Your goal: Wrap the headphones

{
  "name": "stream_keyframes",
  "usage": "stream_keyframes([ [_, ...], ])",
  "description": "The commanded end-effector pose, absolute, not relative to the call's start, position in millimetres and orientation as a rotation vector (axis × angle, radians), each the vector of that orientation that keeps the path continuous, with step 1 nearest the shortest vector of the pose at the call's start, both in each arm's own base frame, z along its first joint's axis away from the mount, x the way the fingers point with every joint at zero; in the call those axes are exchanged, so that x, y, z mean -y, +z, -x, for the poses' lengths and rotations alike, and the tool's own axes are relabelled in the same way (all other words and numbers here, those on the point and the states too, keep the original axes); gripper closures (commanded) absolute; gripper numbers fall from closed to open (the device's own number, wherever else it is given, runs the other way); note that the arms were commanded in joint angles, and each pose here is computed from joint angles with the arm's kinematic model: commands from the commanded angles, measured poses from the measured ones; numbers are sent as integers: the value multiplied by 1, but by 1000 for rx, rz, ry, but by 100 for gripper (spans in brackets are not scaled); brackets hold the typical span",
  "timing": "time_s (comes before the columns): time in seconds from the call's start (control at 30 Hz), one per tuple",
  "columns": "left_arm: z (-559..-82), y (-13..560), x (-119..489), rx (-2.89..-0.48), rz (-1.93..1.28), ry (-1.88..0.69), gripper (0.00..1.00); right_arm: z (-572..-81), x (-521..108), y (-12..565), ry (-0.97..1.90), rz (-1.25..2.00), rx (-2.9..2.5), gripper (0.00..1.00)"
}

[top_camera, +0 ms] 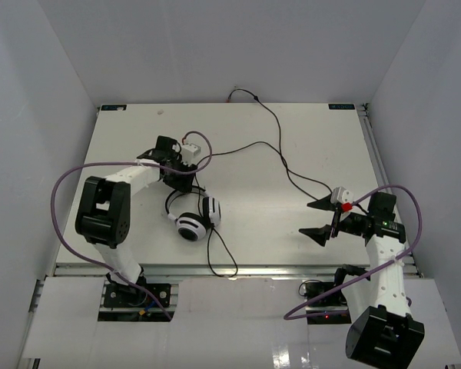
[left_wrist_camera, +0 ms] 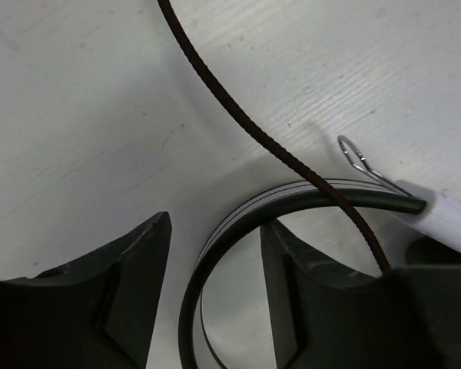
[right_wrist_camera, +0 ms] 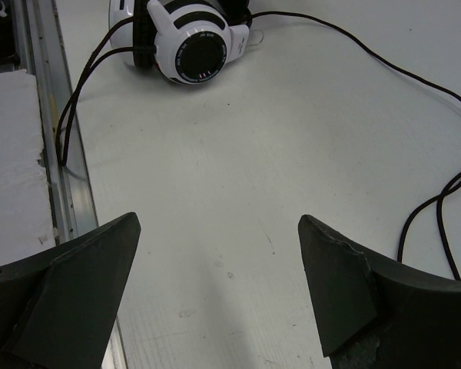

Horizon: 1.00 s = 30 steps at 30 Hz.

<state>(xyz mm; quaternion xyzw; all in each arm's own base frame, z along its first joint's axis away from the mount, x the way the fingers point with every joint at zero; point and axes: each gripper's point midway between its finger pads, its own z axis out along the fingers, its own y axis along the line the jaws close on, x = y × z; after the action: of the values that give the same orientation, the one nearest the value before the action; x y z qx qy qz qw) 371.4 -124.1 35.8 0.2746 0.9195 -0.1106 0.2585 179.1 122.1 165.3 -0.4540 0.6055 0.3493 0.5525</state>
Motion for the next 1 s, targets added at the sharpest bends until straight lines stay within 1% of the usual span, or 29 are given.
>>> stream_keyframes([
  [0.0, -366, 25, 131, -2507, -858, -360, 47, -181, -122, 168, 825, 1076, -1421, 10],
  [0.1, -363, 21, 128, -2516, -873, -343, 48, -181, -123, 168, 824, 1077, -1418, 10],
  [0.17, -362, 18, 128, -2525, -871, -343, 58, -181, -122, 169, 820, 1080, -1415, 10],
  [0.2, -361, 15, 127, -2536, -866, -345, 67, -181, -123, 169, 820, 1080, -1415, 10],
  [0.27, -358, 7, 126, -2570, -843, -349, 89, -181, -123, 169, 818, 1081, -1414, 10],
  [0.3, -357, 3, 126, -2589, -824, -352, 97, -181, -122, 169, 816, 1082, -1414, 10],
  [0.37, -353, -3, 126, -2630, -770, -360, 100, -181, -122, 170, 811, 1084, -1413, 10],
  [0.43, -350, -5, 127, -2659, -707, -387, 100, -181, -122, 170, 808, 1085, -1414, 10],
  [0.57, -342, 9, 133, -2642, -549, -558, 100, -181, -122, 171, 815, 1073, -1429, 10],
  [0.63, -337, 30, 138, -2579, -486, -649, 100, -181, -122, 172, 824, 1065, -1430, 10],
  [0.7, -333, 58, 141, -2493, -462, -678, 100, -181, -124, 176, 820, 1076, -1428, 10],
  [0.77, -329, 89, 142, -2412, -448, -681, 100, -184, -124, 183, 781, 1112, -1437, 10],
  [0.83, -320, 106, 143, -2373, -428, -689, 100, -188, -129, 192, 734, 1188, -1439, 10],
  [0.9, -312, 133, 144, -2297, -421, -670, 100, -190, -143, 212, 734, 1258, -1400, 10],
  [0.97, -302, 144, 147, -2271, -411, -670, 100, -197, -153, 222, 736, 1278, -1403, 9],
])
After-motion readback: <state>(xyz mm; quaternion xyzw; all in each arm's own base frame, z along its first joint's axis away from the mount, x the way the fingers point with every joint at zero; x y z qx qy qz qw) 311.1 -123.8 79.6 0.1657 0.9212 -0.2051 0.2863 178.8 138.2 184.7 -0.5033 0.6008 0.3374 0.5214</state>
